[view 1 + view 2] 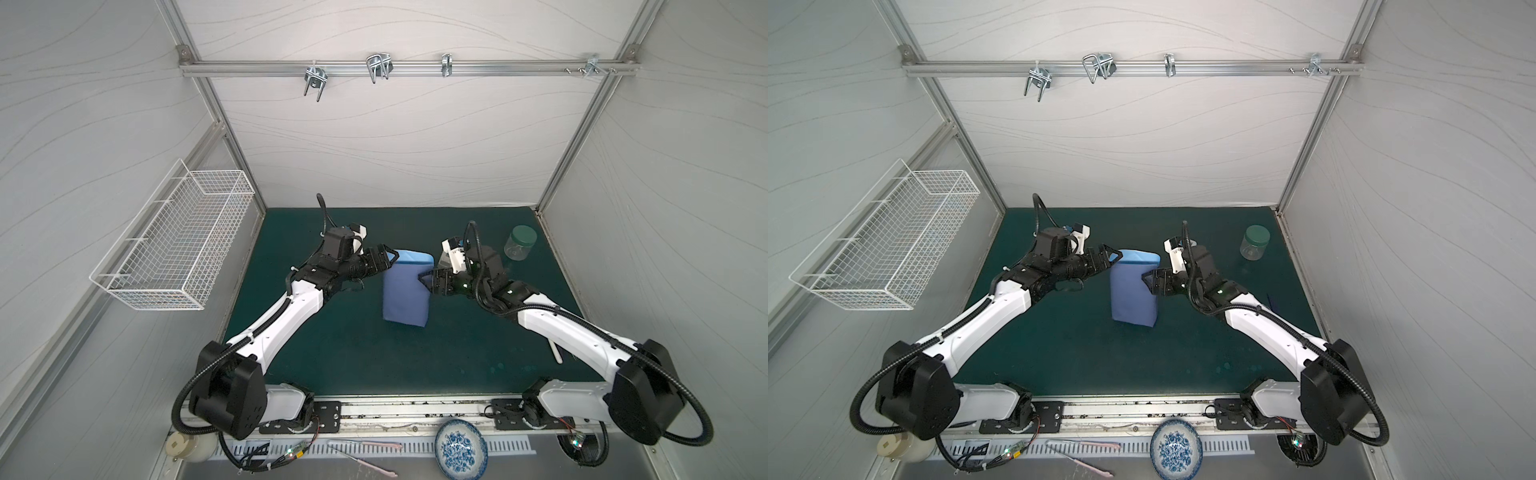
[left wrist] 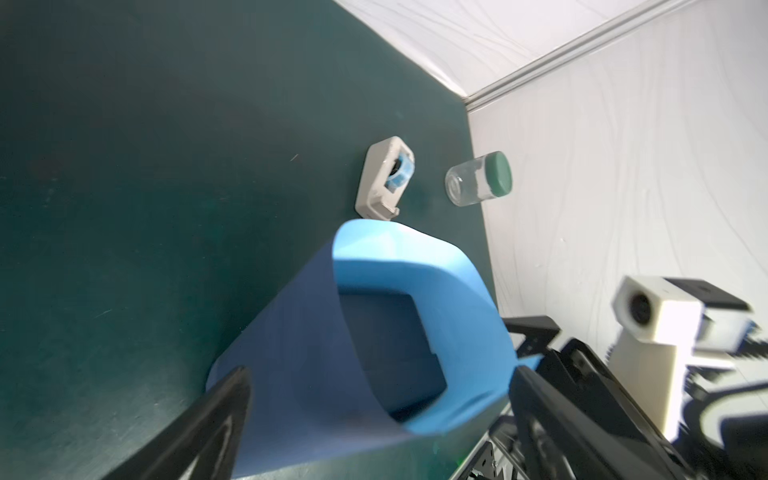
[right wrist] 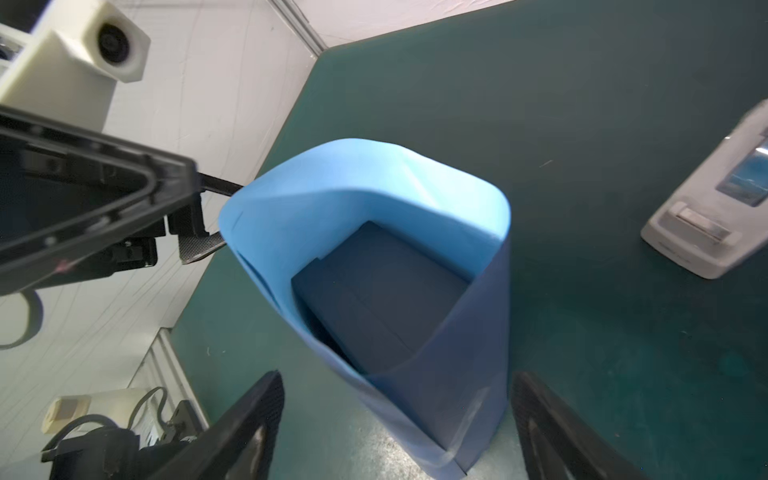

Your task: Wrap the gift box in paper

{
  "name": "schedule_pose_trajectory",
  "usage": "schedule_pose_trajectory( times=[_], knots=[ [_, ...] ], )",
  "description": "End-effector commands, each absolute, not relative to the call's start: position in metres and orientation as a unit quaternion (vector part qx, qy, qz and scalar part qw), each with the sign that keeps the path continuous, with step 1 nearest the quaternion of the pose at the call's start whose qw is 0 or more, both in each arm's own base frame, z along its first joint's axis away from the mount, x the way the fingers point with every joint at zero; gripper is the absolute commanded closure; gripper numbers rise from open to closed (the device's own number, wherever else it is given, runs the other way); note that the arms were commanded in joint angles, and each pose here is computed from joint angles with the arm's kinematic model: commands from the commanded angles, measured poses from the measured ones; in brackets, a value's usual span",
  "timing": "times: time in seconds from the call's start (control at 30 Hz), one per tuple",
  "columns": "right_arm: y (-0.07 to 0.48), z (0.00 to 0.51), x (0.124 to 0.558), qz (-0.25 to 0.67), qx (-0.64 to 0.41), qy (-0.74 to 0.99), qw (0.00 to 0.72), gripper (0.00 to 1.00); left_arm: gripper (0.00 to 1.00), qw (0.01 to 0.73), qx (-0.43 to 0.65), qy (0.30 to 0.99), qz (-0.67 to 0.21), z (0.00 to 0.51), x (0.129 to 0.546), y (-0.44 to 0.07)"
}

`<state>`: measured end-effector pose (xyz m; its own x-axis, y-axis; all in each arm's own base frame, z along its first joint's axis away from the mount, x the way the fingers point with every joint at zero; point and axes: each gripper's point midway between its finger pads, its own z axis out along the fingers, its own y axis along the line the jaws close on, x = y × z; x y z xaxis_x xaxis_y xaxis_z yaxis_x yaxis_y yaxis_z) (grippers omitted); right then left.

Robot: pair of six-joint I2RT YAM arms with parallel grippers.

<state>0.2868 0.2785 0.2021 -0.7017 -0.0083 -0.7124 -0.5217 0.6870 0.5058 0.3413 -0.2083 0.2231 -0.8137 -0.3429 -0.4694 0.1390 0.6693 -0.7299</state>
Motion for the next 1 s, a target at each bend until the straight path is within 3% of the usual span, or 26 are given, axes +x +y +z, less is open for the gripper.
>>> schedule_pose_trajectory(
  times=[0.0,0.4,0.97],
  knots=[
    [0.288,0.213,0.292,0.378,-0.163,0.837,0.361,0.12,0.01,0.339,-0.024,0.839,-0.425,0.248,0.338,-0.211],
    [0.296,0.202,0.311,0.358,-0.172,0.844,0.361,0.12,0.01,0.345,0.034,0.841,-0.416,0.226,0.327,-0.218],
    [0.296,0.178,0.305,0.357,-0.18,0.852,0.339,0.37,0.01,0.329,0.021,0.864,-0.38,0.204,0.36,-0.229]
  ],
)
